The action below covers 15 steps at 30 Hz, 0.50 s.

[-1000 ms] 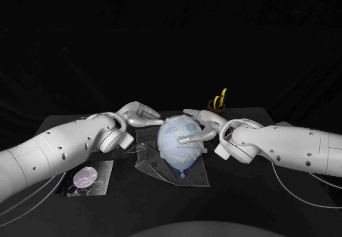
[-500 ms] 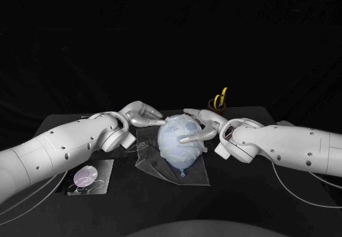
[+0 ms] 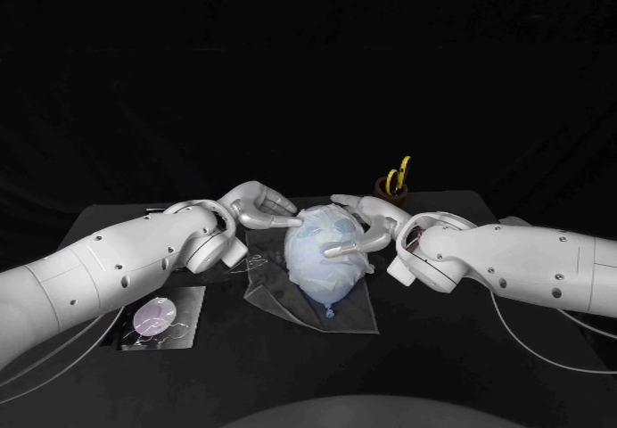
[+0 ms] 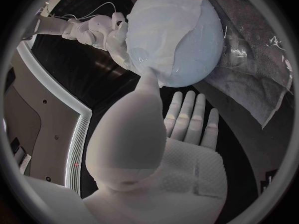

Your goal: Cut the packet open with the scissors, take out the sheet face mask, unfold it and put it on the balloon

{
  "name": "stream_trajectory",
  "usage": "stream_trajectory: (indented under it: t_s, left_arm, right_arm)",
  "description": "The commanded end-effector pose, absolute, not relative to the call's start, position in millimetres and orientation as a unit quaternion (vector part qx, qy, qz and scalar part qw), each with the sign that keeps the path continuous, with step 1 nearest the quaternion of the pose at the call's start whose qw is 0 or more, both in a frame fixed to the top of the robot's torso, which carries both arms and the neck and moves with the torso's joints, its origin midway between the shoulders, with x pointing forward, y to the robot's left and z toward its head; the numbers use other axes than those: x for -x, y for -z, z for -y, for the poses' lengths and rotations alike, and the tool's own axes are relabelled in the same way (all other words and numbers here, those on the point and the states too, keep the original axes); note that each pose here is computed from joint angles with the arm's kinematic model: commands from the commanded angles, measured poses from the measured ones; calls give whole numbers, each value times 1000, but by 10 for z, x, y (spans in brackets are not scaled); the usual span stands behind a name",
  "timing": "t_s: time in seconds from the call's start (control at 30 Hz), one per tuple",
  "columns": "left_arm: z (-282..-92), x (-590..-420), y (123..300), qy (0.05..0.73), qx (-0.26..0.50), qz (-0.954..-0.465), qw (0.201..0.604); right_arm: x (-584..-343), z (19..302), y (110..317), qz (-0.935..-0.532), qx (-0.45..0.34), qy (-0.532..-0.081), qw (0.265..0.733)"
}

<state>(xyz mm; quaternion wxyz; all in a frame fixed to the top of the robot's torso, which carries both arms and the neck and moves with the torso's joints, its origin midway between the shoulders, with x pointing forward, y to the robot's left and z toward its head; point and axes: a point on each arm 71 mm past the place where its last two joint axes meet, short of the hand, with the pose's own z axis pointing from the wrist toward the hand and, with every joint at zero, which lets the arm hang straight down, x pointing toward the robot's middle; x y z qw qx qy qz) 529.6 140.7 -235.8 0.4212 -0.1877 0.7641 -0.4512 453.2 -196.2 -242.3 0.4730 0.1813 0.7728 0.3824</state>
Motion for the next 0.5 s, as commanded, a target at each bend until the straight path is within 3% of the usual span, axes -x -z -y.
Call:
stream_trajectory:
  t_s: [0.03, 0.5]
  left_arm:
    - [-1415, -5317, 2384, 436, 179, -765, 440]
    - [-1555, -5365, 2469, 408, 190, -768, 456]
  right_arm:
    - [-4501, 1935, 2467, -783, -173, -380, 461]
    - [-4497, 1949, 2465, -782, -174, -379, 462]
